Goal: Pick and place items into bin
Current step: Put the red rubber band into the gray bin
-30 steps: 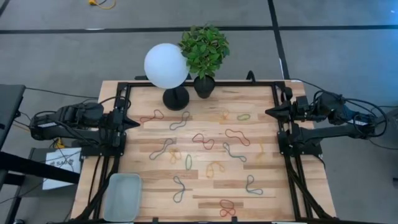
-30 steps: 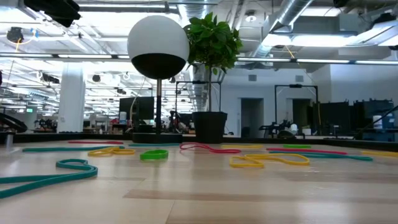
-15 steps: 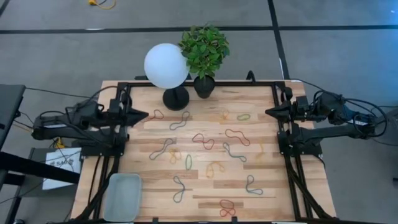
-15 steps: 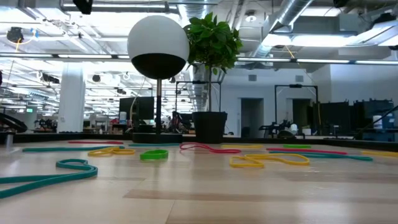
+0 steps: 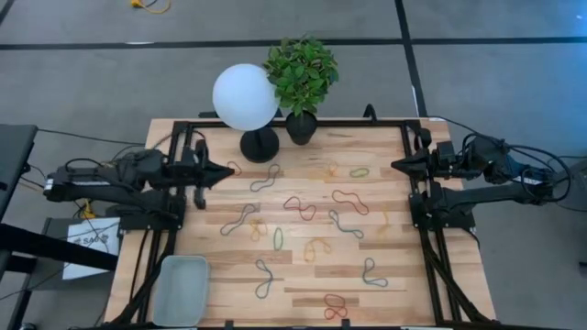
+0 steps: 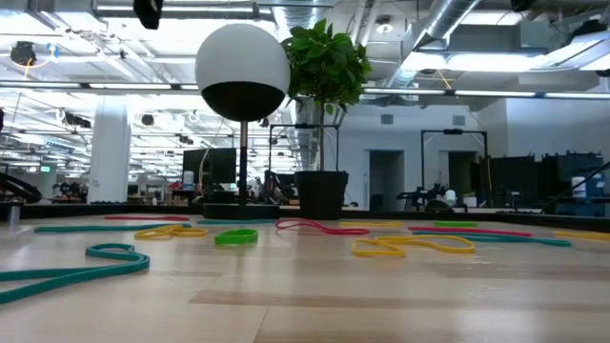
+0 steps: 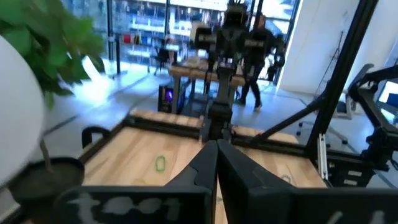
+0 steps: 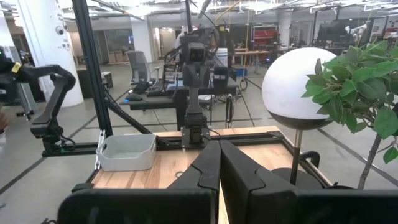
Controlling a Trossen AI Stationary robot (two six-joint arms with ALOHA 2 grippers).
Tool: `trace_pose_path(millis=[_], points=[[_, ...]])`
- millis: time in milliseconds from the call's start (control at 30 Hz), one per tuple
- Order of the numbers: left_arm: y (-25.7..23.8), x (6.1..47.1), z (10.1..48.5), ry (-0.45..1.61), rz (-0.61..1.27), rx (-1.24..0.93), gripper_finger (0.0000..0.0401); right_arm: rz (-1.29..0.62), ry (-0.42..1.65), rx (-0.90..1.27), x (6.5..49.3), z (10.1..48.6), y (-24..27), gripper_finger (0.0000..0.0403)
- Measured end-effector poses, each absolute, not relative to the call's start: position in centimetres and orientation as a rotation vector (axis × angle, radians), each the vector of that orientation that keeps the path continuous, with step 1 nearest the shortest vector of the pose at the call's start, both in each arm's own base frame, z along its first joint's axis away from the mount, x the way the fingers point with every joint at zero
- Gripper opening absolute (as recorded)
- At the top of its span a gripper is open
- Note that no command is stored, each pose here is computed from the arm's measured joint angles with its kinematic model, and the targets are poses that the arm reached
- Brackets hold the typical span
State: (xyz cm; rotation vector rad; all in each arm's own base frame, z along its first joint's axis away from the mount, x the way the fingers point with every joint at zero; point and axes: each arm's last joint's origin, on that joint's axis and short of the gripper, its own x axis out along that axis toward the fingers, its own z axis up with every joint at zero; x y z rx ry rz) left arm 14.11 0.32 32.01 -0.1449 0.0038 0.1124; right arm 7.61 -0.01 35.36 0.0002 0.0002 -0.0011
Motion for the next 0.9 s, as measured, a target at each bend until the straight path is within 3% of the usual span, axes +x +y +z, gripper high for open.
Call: trace_pose_path(millis=[367,700,900], points=[[0.3,19.5,27.9,0.275,0.141,-0.214,0.0000,0.041,0.006,0.132,8.0,34.7,0.2,0.0000],[0.3,22.9,25.4,0.351,0.126,-0.188,0.0000,0.028,0.263,0.455,12.0,25.9,0.8,0.0000],[0.2,23.1,25.4,0.344,0.107,-0.172,0.0000,-0.040,0.437,0.511,13.4,21.5,1.0,0.0000]])
